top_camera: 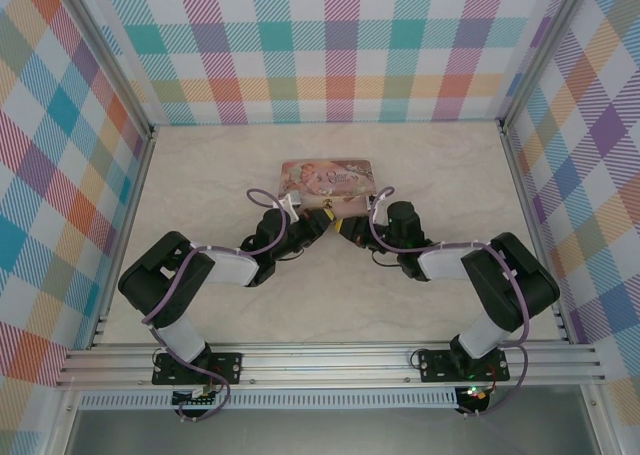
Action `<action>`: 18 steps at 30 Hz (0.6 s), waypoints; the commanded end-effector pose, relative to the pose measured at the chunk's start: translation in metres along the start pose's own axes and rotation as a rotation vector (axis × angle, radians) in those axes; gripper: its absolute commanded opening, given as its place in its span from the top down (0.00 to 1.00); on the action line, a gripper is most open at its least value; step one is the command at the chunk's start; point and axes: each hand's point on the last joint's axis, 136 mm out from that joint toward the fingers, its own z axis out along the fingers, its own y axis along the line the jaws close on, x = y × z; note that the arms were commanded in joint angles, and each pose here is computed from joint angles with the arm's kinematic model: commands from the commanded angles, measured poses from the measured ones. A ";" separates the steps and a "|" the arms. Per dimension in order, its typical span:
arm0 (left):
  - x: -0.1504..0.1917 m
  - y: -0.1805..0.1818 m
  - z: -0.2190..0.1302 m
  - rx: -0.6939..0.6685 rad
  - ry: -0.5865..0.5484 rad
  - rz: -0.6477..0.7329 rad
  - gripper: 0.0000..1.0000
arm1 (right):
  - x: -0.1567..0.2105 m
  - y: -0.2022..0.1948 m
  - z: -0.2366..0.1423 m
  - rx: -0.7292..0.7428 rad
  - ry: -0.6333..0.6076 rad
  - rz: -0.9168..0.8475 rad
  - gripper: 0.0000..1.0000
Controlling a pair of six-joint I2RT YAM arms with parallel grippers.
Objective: Unlock a padlock with a key
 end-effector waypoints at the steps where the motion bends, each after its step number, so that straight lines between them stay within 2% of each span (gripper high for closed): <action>1: 0.019 -0.041 0.001 0.137 0.096 0.008 1.00 | -0.032 0.032 0.003 -0.073 -0.101 -0.088 0.84; 5: 0.011 -0.028 0.001 0.034 0.071 -0.016 1.00 | -0.010 -0.002 -0.010 0.042 -0.077 -0.100 0.80; 11: -0.004 -0.021 -0.003 -0.046 0.026 -0.052 1.00 | 0.014 -0.044 -0.038 0.222 -0.052 -0.205 0.59; 15: -0.010 -0.020 -0.004 -0.057 0.016 -0.103 1.00 | 0.015 -0.044 -0.051 0.275 -0.058 -0.371 0.54; 18: -0.011 -0.018 -0.004 -0.079 0.030 -0.144 1.00 | 0.016 -0.032 -0.056 0.310 -0.081 -0.602 0.52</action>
